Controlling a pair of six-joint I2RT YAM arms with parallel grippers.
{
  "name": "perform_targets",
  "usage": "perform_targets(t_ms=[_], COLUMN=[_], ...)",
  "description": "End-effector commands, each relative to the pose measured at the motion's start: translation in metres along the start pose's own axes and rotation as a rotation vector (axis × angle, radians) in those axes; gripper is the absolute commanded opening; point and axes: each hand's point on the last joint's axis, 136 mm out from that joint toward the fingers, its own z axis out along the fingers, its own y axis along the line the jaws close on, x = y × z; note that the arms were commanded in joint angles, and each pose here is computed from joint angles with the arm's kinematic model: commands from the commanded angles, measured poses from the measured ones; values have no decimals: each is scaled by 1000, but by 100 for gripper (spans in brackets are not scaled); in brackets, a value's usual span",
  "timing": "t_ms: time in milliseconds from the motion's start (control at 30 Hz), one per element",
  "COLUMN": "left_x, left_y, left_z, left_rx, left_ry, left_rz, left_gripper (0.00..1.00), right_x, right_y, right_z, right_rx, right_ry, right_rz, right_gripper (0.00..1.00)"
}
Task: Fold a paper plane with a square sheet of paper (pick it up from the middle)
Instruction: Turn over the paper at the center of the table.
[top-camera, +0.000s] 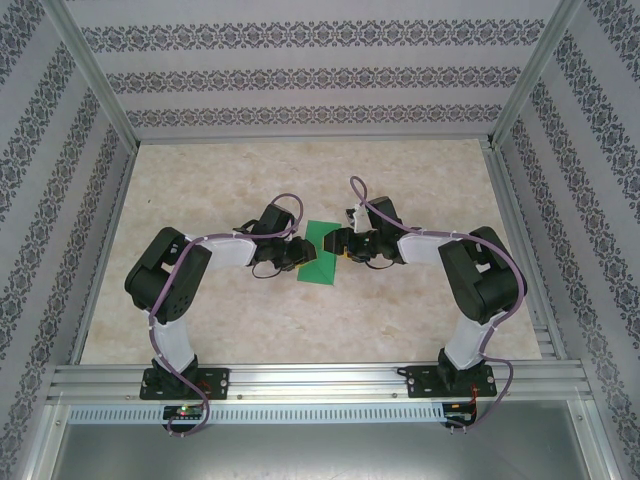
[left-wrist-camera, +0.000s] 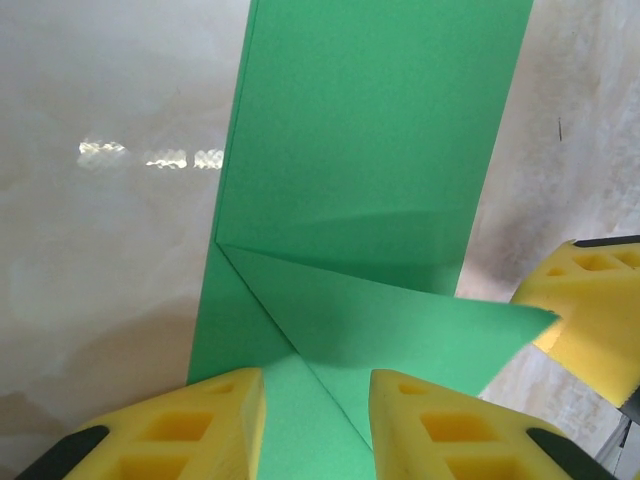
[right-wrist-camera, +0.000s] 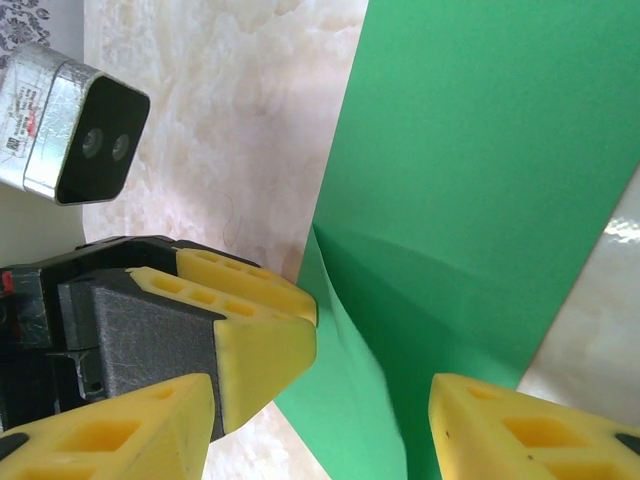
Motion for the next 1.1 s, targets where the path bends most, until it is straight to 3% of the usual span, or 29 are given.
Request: perform_targets(t_ms=[0, 133, 333, 467, 1067], left_x=[-1, -1, -2, -2, -11], left_y=[10, 8, 2, -4, -30], left_z=[3, 2, 0, -1, 1], left_rx=[-35, -25, 1, 28, 151], left_ry=[14, 15, 10, 8, -4], left_rz=[-29, -27, -24, -31, -8], left_gripper=[34, 33, 34, 36, 39], right_x=[-2, -1, -4, -8, -7], right_y=[8, -3, -16, -22, -35], right_z=[0, 5, 8, 5, -1], right_rx=[-16, 31, 76, 84, 85], right_ry=[-4, 10, 6, -24, -49], right_rz=[-41, -21, 20, 47, 109], right_gripper=[57, 40, 7, 2, 0])
